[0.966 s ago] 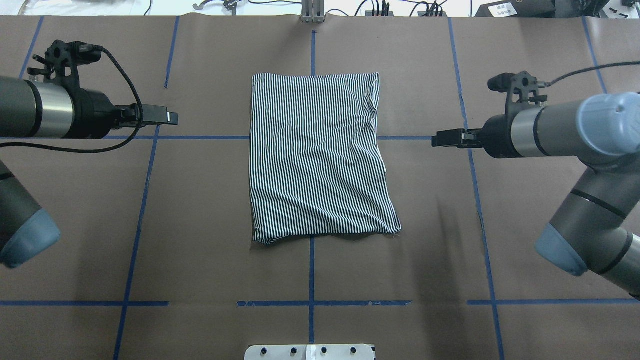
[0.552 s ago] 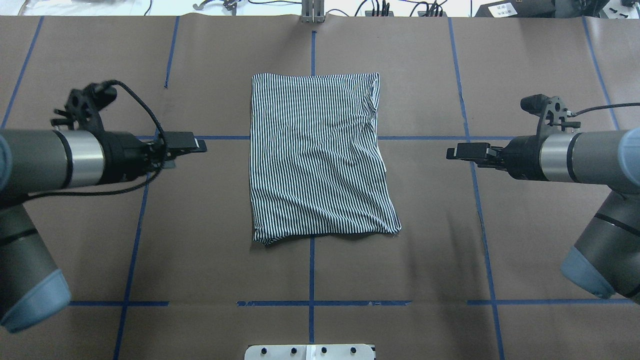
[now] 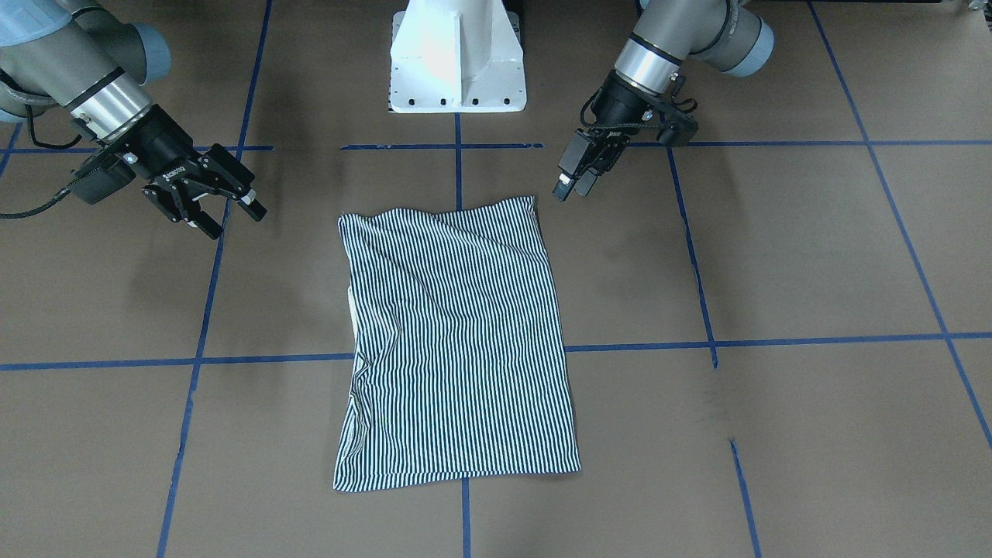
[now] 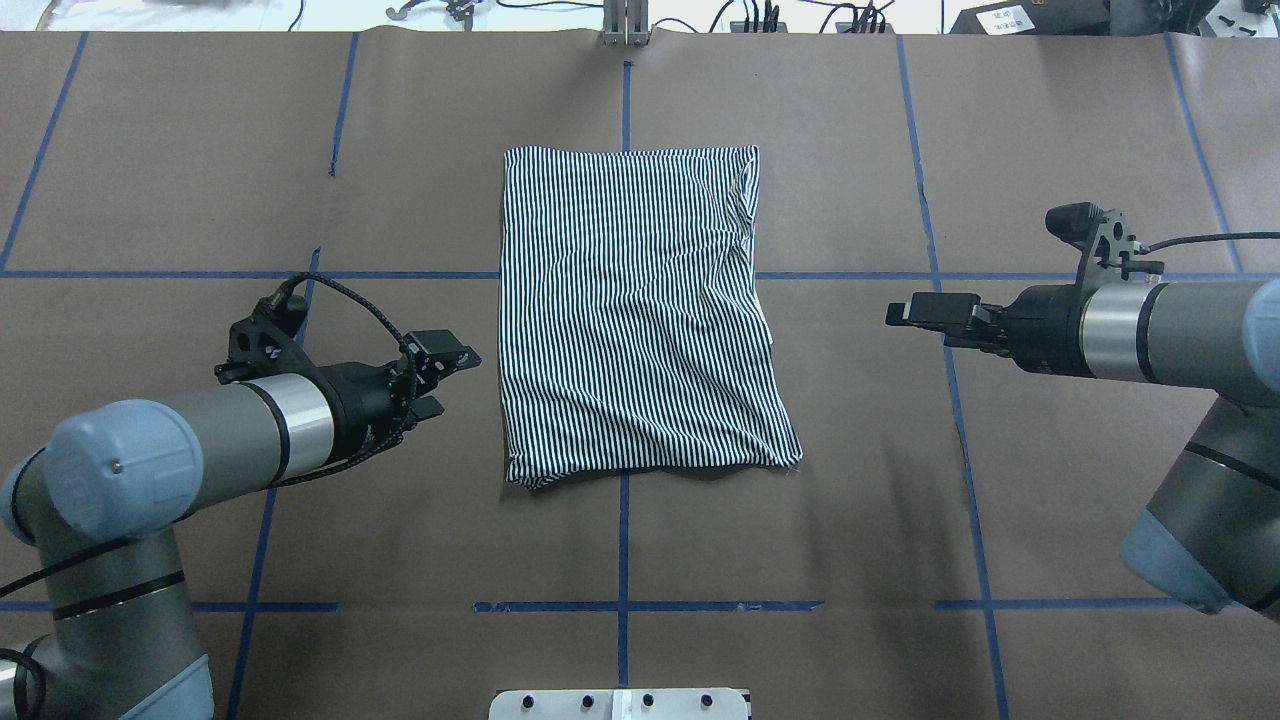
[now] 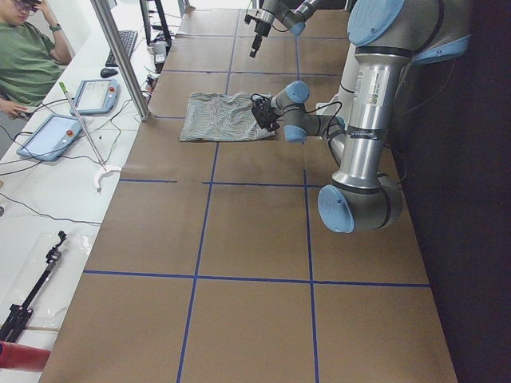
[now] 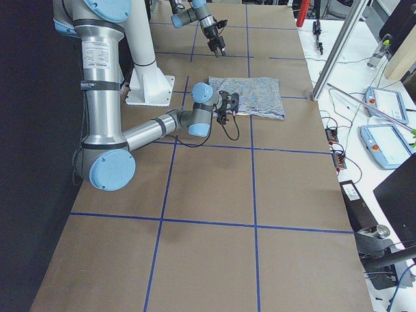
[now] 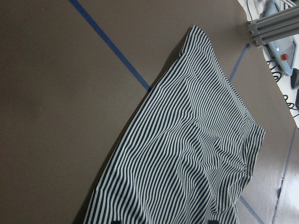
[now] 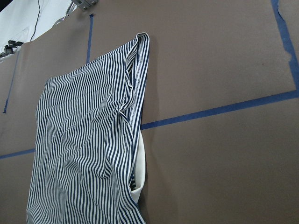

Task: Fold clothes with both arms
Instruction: 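Move the left gripper toward the shirt's near edge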

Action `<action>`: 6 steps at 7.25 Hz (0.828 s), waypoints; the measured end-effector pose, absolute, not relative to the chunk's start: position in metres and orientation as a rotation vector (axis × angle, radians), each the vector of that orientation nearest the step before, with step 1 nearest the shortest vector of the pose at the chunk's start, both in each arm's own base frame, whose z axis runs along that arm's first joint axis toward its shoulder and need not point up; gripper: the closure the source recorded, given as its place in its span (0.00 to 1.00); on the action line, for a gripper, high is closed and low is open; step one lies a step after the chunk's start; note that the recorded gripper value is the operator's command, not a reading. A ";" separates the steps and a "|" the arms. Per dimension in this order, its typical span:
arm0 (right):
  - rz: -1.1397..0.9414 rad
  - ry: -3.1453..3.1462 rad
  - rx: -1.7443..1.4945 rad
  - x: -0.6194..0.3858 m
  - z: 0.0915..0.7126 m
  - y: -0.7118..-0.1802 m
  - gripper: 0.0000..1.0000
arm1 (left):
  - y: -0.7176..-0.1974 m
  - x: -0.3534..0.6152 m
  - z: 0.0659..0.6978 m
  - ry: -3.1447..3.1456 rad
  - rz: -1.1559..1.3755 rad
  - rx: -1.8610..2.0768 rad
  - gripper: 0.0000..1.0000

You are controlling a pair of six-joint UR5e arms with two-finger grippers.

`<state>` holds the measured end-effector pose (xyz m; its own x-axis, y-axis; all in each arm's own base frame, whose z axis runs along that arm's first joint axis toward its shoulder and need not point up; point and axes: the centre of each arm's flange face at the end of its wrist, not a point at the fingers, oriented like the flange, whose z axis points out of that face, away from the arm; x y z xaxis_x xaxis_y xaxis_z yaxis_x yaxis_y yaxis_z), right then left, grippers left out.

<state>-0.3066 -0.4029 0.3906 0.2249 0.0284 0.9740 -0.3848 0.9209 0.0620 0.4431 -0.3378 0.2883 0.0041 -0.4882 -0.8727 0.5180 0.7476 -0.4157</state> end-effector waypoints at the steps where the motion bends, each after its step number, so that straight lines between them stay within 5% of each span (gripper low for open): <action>1: 0.292 -1.321 0.320 -0.307 0.389 -0.403 0.00 | -0.330 0.460 0.291 1.343 -0.764 0.016 0.36; 6: 0.286 -1.325 0.318 -0.311 0.387 -0.402 0.00 | -0.333 0.517 0.293 1.314 -0.763 0.026 0.37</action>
<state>-0.3111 -0.4022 0.3873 0.2205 0.0233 0.9751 -0.3809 0.9224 0.0641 0.5171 -0.3327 0.2934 0.0511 -0.4875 -0.8716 0.5151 0.7606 -0.3952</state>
